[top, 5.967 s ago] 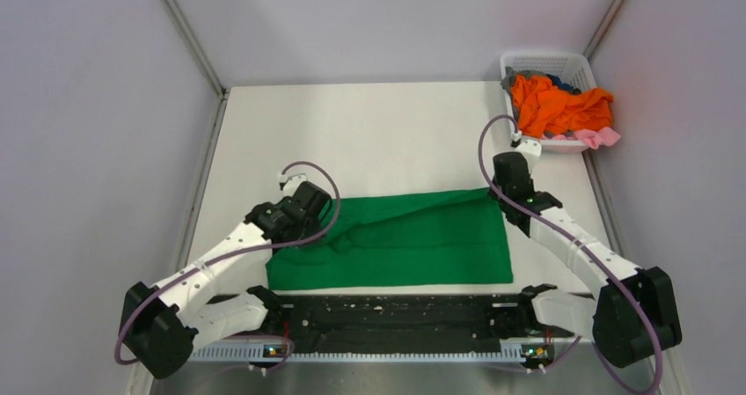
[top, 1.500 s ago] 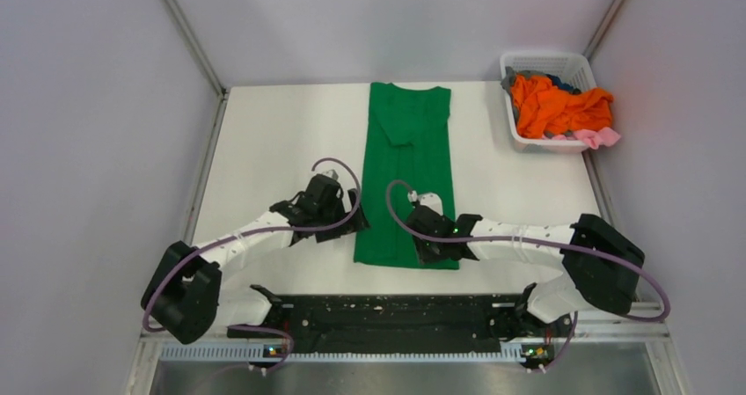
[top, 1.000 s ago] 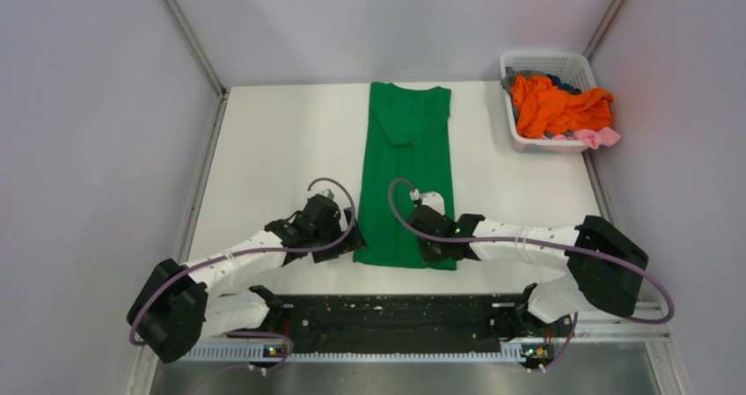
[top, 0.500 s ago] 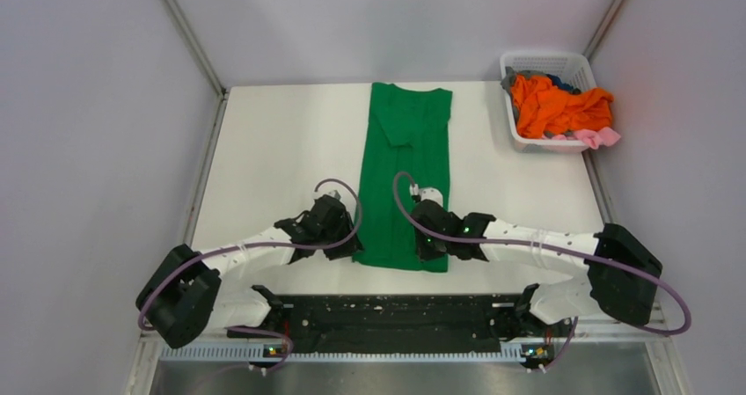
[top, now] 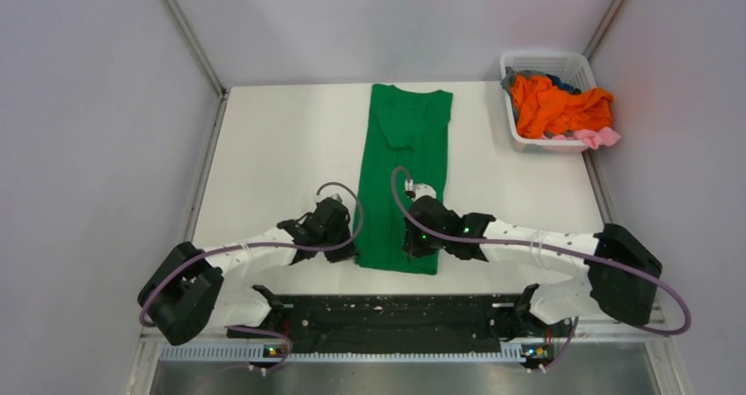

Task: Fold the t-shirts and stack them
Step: Grab the bottom of the folded rectangular tshirt with both arms

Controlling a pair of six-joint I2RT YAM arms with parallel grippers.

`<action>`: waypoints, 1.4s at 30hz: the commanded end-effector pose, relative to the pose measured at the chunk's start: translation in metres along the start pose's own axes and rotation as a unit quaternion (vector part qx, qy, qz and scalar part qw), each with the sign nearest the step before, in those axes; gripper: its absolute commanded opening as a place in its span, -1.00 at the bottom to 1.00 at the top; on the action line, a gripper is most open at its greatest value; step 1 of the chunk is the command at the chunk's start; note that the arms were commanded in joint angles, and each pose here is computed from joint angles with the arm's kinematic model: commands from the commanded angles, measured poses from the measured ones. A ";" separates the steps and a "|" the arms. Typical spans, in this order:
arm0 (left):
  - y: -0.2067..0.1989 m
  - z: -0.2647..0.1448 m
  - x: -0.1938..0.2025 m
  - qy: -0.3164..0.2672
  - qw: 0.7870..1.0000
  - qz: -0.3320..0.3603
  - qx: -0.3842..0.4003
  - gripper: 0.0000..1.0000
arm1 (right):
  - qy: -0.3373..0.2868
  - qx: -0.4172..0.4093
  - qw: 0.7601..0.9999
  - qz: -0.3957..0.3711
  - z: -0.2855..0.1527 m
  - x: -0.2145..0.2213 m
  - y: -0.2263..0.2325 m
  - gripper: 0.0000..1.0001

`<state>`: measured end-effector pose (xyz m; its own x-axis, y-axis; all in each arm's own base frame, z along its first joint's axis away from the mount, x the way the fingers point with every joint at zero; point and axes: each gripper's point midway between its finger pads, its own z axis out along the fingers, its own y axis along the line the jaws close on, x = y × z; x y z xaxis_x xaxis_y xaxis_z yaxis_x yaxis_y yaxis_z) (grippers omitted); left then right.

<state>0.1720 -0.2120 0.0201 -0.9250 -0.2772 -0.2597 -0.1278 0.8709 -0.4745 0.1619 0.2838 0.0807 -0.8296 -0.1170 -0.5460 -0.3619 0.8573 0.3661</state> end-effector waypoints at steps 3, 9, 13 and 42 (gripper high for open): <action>0.018 0.000 0.017 0.019 0.999 -0.004 -0.030 -1.00 | 0.000 -0.029 1.000 -0.006 0.038 -0.007 0.027 -1.00; 0.019 0.000 0.019 0.022 0.999 -0.005 -0.031 -1.00 | 0.028 -0.025 0.999 -0.015 0.055 0.004 0.030 -0.38; 0.019 -0.001 0.020 0.022 0.999 -0.005 -0.029 -1.00 | 0.003 -0.046 0.998 -0.031 0.029 -0.009 0.037 0.32; 0.021 -0.006 0.030 0.032 0.999 -0.020 -0.017 -1.00 | 0.035 0.024 0.988 0.147 -0.006 0.091 -0.067 -0.62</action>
<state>0.1585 -0.2117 0.0197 -0.9264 -0.2996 -0.2284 -0.1541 0.8546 -0.4958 0.1208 0.2112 0.0191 -0.8959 0.1152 -0.4290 -0.0945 0.8942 0.4375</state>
